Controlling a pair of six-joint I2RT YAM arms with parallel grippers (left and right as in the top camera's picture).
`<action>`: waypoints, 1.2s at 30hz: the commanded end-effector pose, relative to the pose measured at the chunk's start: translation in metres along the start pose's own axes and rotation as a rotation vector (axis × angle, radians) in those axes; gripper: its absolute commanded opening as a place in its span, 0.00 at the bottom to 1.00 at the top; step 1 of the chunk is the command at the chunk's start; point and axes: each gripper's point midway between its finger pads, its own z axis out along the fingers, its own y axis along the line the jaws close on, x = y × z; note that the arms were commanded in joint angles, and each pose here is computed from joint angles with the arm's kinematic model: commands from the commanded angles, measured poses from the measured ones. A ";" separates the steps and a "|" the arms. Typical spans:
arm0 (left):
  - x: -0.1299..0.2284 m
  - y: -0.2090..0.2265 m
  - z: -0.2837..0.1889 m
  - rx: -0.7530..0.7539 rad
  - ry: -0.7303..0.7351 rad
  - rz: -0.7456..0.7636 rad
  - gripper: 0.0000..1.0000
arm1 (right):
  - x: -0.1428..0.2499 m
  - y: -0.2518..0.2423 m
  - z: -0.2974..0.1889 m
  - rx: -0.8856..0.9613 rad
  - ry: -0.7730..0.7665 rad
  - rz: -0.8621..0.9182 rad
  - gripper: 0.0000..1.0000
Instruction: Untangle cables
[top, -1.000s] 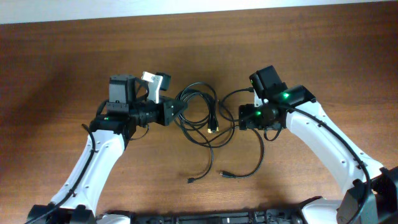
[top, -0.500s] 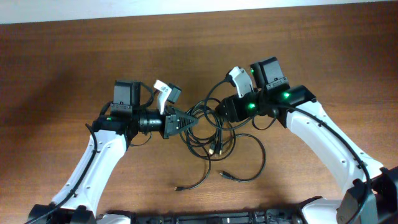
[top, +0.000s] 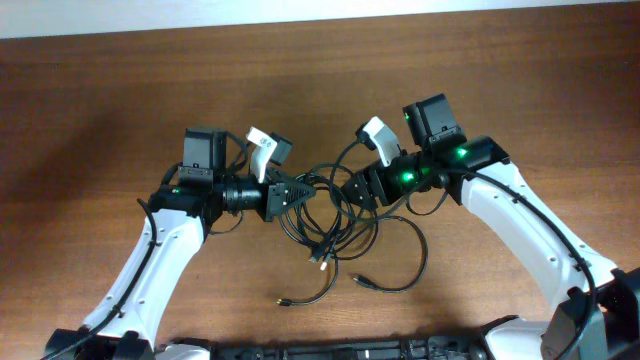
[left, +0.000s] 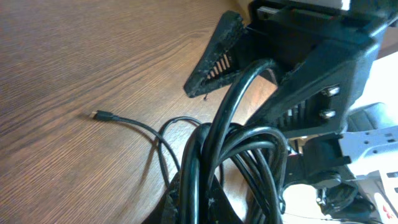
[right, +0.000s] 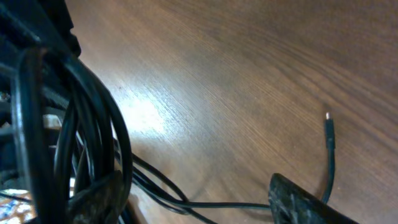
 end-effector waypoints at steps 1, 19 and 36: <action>0.000 0.015 -0.004 -0.114 0.006 0.018 0.00 | -0.001 0.021 0.001 -0.109 0.002 -0.015 0.79; -0.011 0.020 -0.005 -0.143 -0.029 0.051 0.00 | 0.037 0.012 -0.002 -0.047 0.146 0.039 0.79; -0.016 -0.023 -0.004 0.105 -0.048 -0.004 0.00 | 0.001 -0.015 0.001 0.097 0.015 -0.019 0.44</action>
